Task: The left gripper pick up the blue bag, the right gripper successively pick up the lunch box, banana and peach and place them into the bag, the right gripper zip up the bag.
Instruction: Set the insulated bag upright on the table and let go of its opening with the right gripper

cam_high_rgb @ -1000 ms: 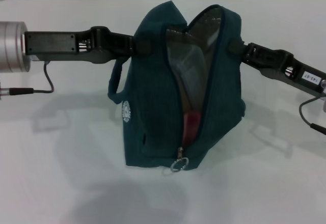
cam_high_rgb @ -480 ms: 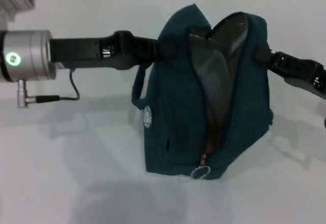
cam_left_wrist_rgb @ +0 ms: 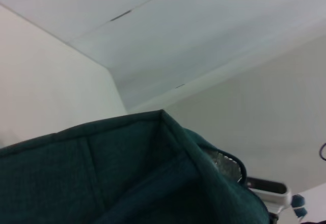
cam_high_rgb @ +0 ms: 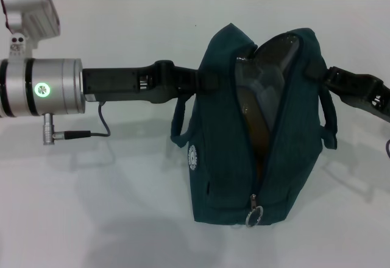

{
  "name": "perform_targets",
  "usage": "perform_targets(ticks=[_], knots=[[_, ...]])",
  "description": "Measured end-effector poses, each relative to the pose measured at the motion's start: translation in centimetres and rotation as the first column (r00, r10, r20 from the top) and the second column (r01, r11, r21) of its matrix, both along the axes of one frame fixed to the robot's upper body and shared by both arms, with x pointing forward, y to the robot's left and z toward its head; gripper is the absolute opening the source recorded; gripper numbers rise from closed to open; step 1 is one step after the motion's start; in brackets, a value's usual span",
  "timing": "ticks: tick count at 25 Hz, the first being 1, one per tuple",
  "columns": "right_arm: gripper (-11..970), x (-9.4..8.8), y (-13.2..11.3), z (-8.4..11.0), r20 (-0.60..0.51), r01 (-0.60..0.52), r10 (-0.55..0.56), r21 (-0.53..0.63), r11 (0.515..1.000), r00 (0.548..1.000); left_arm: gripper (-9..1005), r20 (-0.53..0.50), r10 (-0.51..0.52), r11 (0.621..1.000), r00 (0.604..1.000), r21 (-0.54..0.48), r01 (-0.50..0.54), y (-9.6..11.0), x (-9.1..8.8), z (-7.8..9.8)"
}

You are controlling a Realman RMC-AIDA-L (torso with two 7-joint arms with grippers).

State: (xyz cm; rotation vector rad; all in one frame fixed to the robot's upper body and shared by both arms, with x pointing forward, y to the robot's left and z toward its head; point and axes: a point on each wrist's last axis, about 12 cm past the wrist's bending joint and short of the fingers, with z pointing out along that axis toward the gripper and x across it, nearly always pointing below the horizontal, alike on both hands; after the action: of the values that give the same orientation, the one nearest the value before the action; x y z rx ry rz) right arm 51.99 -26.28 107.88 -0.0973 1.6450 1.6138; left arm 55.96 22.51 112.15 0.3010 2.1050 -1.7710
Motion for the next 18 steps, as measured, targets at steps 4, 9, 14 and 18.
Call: perform_targets(ticks=[4, 9, 14, 18], knots=[[71, 0.0, 0.1, -0.2, -0.01, 0.006, -0.006, -0.005, 1.0, 1.0, 80, -0.005, 0.011, 1.0, 1.0, 0.006, -0.011, 0.2, -0.2, -0.4], [85, -0.1, 0.0, -0.2, -0.009, 0.006, -0.006, -0.005, 1.0, 1.0, 80, -0.004, 0.014, 1.0, 1.0, 0.002, -0.014, 0.3, -0.2, -0.4], [244, -0.9, -0.5, -0.3, 0.007, 0.004, -0.004, 0.007, 1.0, 1.0, 81, -0.004, 0.013, 1.0, 1.0, 0.0, -0.013, 0.3, -0.2, -0.4], [450, -1.7, -0.8, -0.3, 0.054, -0.001, 0.001, 0.004, 1.0, 0.999, 81, -0.003, 0.016, 1.0, 1.0, -0.003, -0.016, 0.4, -0.2, -0.3]])
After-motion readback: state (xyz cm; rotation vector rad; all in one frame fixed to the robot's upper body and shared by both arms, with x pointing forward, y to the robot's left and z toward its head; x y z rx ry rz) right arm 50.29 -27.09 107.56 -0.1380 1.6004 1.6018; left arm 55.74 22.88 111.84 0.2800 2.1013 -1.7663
